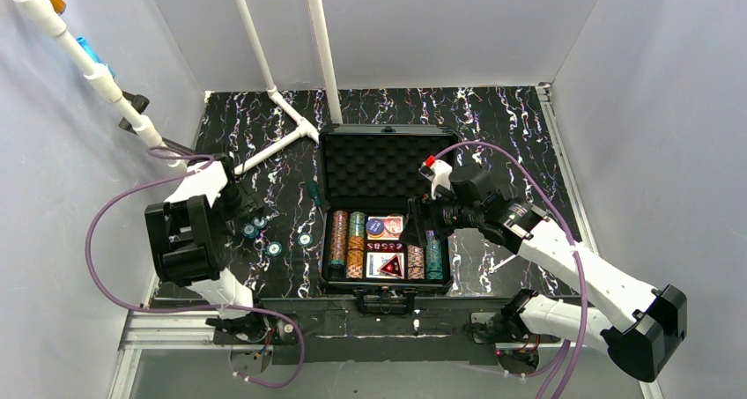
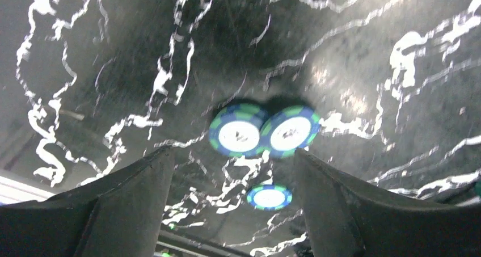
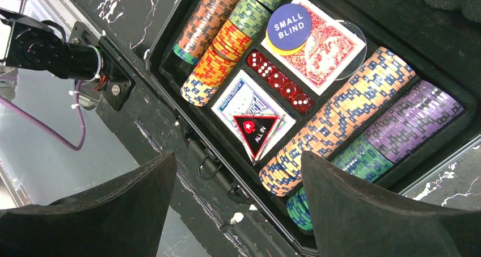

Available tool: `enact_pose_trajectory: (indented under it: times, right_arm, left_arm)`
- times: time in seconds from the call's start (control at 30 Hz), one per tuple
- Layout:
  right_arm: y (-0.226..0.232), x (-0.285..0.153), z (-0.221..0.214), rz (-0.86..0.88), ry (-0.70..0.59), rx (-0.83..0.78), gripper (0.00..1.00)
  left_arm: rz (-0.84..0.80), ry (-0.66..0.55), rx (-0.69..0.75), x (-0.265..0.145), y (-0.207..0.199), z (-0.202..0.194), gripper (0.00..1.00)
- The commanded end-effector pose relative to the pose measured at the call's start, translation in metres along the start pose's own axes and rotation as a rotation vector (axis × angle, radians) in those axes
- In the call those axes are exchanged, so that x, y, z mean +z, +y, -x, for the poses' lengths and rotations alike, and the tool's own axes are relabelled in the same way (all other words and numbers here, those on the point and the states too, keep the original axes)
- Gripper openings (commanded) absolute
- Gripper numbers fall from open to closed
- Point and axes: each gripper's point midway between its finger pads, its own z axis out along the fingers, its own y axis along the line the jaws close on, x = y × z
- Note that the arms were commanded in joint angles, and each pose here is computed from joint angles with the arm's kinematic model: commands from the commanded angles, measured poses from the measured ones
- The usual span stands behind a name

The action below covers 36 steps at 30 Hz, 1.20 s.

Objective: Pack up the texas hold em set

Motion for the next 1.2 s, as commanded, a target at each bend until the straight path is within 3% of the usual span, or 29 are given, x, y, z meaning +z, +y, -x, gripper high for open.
enact_pose_trajectory:
  times: [0.0,0.1,0.2,0.4,0.57,0.77,0.93,1.17]
  right_arm:
    - [0.010,-0.003,0.011,0.043,-0.044,-0.005,0.87]
    - [0.012,-0.002,0.012,0.053,-0.041,0.003,0.87]
    - [0.013,-0.002,0.012,0.058,-0.038,0.004,0.87]
    - [0.014,-0.005,0.011,0.057,-0.039,0.009,0.87]
    - [0.011,-0.007,0.011,0.043,-0.048,0.009,0.87]
    - [0.011,-0.012,0.012,0.033,-0.037,-0.015,0.87]
    - [0.013,-0.014,0.010,0.041,-0.024,-0.027,0.87]
    - [0.011,-0.012,0.007,0.039,-0.005,-0.029,0.87]
  left_arm:
    - [-0.074,-0.024,-0.038,-0.044,-0.008,-0.043,0.75]
    - [-0.089,-0.025,-0.026,-0.042,-0.016,-0.064,0.76]
    - [-0.101,-0.047,-0.009,-0.039,-0.019,-0.060,0.75]
    - [-0.029,-0.046,0.225,-0.042,-0.022,-0.018,0.70]
    - [-0.032,-0.099,0.381,-0.040,-0.034,0.009,0.75]
    - [0.190,-0.130,0.632,-0.017,-0.036,0.021,0.79]
    - [0.083,-0.192,0.776,-0.005,-0.048,0.018,0.79]
    - [0.079,-0.126,0.773,0.005,-0.044,0.020,0.81]
